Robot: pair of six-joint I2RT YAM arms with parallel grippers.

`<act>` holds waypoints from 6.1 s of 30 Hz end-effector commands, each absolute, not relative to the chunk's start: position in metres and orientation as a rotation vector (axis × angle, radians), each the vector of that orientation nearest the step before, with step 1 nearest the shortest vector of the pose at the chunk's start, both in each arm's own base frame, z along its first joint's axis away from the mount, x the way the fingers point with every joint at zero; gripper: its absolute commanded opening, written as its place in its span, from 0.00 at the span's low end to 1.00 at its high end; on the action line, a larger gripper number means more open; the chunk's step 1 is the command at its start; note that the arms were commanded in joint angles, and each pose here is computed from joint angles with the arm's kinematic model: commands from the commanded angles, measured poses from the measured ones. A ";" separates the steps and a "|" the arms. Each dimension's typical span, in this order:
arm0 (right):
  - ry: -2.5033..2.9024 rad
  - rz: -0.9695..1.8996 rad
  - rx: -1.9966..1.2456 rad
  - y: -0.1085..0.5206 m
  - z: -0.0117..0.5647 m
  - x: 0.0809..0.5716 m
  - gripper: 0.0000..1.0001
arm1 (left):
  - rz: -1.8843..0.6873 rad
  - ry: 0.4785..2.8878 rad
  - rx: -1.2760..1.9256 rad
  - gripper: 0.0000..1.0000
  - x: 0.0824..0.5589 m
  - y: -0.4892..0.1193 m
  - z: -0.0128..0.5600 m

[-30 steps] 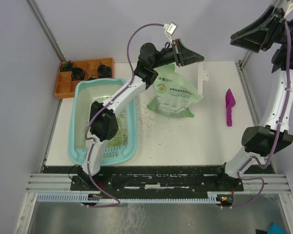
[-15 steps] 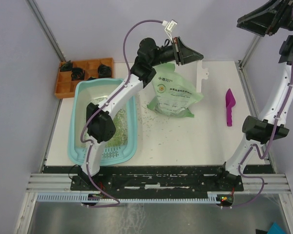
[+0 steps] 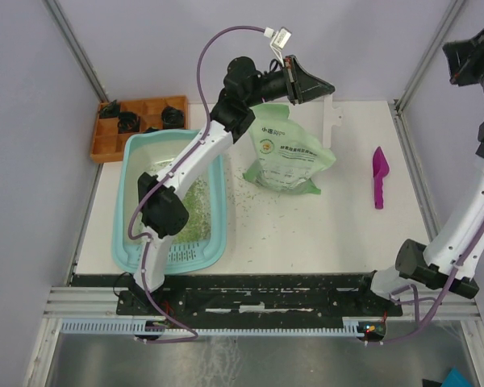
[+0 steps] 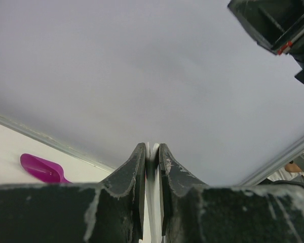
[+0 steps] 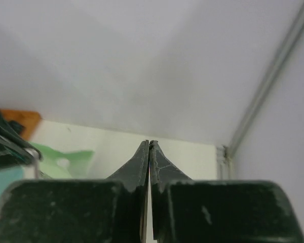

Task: Fill the litter box with clean litter
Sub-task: Pick up the clamp at the center of the board, then place the clamp at the center of the board.

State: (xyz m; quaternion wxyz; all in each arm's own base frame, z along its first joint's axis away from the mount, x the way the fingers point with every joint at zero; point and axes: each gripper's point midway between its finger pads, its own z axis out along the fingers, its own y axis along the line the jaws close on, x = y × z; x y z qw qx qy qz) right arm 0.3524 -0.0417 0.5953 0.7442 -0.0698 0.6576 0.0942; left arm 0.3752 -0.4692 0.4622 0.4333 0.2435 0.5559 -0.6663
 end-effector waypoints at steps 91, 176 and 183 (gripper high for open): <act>1.690 1.295 -0.482 0.107 0.437 0.294 0.41 | -1.767 1.234 0.709 0.03 0.330 -0.470 0.508; 2.417 -0.429 -0.033 -0.086 0.232 0.372 0.02 | -1.089 1.459 0.676 0.73 0.426 -0.362 0.458; 2.438 -0.350 -0.125 -0.069 0.208 0.375 0.02 | -1.072 1.480 0.685 0.69 0.427 -0.361 0.447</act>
